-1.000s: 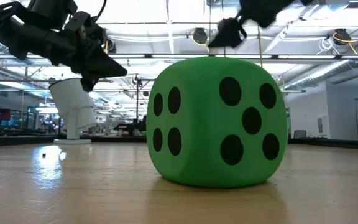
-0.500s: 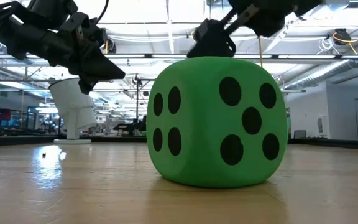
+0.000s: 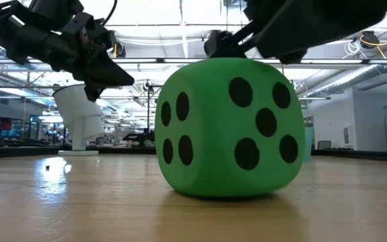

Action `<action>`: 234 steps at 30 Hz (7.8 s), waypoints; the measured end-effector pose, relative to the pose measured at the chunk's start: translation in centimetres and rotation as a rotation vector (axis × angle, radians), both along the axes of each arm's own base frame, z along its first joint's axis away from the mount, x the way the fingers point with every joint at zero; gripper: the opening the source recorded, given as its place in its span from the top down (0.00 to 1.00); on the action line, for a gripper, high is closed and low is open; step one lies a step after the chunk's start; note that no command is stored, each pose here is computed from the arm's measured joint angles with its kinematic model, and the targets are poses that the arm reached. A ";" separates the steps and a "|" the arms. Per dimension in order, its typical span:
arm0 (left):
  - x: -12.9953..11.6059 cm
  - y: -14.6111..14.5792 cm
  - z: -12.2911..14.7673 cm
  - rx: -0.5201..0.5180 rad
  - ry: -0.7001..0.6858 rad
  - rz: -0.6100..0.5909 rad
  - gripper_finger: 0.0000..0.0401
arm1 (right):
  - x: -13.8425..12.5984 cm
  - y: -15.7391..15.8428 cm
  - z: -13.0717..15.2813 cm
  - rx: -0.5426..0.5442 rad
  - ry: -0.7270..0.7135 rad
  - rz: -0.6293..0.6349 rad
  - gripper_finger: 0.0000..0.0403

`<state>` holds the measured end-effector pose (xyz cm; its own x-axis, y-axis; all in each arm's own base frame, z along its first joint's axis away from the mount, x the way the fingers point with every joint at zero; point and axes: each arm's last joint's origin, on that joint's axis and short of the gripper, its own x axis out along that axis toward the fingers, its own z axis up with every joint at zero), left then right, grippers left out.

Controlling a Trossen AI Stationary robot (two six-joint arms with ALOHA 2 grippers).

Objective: Pick & Place Dice
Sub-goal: Put the big green dice into the transparent blue bin

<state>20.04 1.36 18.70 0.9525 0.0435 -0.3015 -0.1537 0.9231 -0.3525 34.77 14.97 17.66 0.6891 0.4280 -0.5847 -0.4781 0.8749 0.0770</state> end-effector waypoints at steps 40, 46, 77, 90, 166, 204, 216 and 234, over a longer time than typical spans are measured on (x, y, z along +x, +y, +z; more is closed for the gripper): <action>0.0 -1.0 -0.1 0.001 0.006 -0.048 0.95 | -0.1 0.3 -1.2 -0.026 0.042 0.038 0.01; 0.0 -1.0 0.0 -0.005 0.006 -0.046 0.95 | 0.4 -0.5 -1.4 -0.025 0.047 -0.101 0.01; -0.1 -3.7 0.0 -0.008 -0.004 -0.054 0.95 | 1.1 -6.7 2.0 -0.167 -0.065 -0.280 0.02; -0.1 -3.7 0.0 0.010 0.004 -0.061 0.95 | 1.0 -6.3 2.4 -0.143 -0.092 -0.076 0.01; -0.2 -3.9 -0.3 0.006 0.027 -0.056 0.95 | 1.2 -4.1 1.1 -0.119 -0.085 -0.029 0.01; -0.3 -4.1 -0.3 0.004 0.026 -0.066 0.95 | 1.2 -5.2 -0.8 -0.167 0.057 -0.084 0.03; -0.4 -4.8 -0.3 0.010 0.026 -0.074 0.95 | -3.3 -10.7 8.2 -0.321 -0.030 -0.252 0.03; -0.4 -4.6 -0.2 0.037 0.018 0.017 0.95 | -6.9 -20.4 12.8 -0.398 -0.118 -0.608 0.03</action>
<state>19.66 -3.28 18.49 0.9459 0.0714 -0.3165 -0.1758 0.9327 -0.3149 27.92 -5.48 30.43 0.8052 -0.2786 -0.5234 0.1146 0.9392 -0.3235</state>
